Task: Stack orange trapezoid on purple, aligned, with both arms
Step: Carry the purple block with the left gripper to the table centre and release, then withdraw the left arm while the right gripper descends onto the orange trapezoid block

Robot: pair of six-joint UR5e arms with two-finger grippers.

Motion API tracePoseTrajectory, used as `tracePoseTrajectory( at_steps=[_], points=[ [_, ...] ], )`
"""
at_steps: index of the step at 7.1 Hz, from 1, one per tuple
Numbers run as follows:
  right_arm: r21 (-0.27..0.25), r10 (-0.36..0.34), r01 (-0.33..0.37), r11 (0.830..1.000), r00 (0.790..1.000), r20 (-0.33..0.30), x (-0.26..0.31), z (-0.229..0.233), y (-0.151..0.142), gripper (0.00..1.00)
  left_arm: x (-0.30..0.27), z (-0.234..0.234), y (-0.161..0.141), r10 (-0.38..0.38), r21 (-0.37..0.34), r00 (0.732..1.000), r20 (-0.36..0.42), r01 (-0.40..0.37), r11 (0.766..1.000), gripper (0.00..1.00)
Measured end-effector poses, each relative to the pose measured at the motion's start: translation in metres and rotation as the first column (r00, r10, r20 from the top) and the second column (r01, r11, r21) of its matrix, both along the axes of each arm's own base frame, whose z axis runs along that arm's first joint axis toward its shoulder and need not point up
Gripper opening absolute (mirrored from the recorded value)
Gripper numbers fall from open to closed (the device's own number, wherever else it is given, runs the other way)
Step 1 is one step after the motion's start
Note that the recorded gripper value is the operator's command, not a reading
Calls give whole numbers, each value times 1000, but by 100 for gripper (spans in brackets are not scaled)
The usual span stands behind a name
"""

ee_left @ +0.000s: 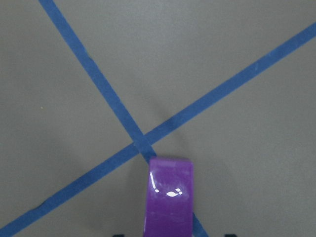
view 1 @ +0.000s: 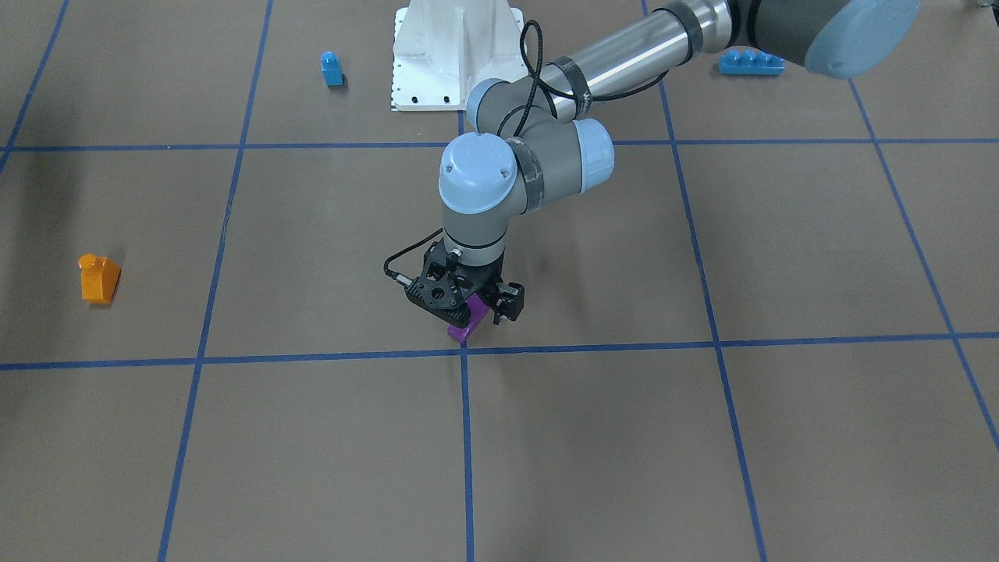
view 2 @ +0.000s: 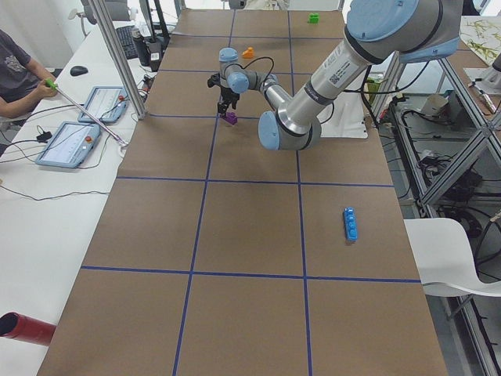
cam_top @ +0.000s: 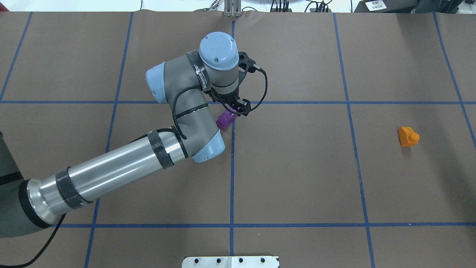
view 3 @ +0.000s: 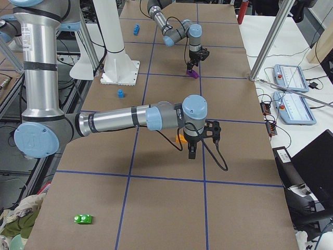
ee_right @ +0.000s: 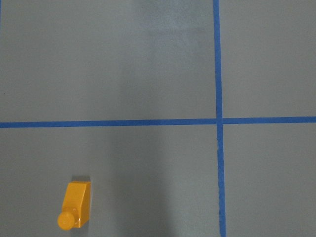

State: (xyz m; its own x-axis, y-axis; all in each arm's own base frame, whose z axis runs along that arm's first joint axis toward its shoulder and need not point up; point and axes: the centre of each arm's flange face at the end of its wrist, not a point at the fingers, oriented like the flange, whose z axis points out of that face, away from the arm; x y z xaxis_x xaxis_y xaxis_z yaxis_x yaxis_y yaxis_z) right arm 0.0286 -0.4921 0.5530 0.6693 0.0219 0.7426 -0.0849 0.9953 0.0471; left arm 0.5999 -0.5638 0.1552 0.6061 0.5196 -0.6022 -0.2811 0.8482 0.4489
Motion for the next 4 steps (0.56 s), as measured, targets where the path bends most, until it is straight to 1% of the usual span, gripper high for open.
tracePoseTrajectory(
  at_steps=[1,2,3,4],
  points=[
    [0,-9,9,1000,1000,4,-27,-13,-3,100,-43,-11,-31,-21,-38,999,-26,20,999,100],
    [-1,-2,2,1000,1000,7,-60,-24,-3,100,-94,-22,-61,-39,-86,998,-57,34,996,100],
    [13,22,-22,1000,1000,12,-96,-30,1,100,-146,-36,-81,-58,-125,995,-79,48,991,100],
    [32,37,-37,999,999,17,-136,-31,11,100,-191,-42,-88,-65,-133,995,-80,54,990,100]
  ],
)
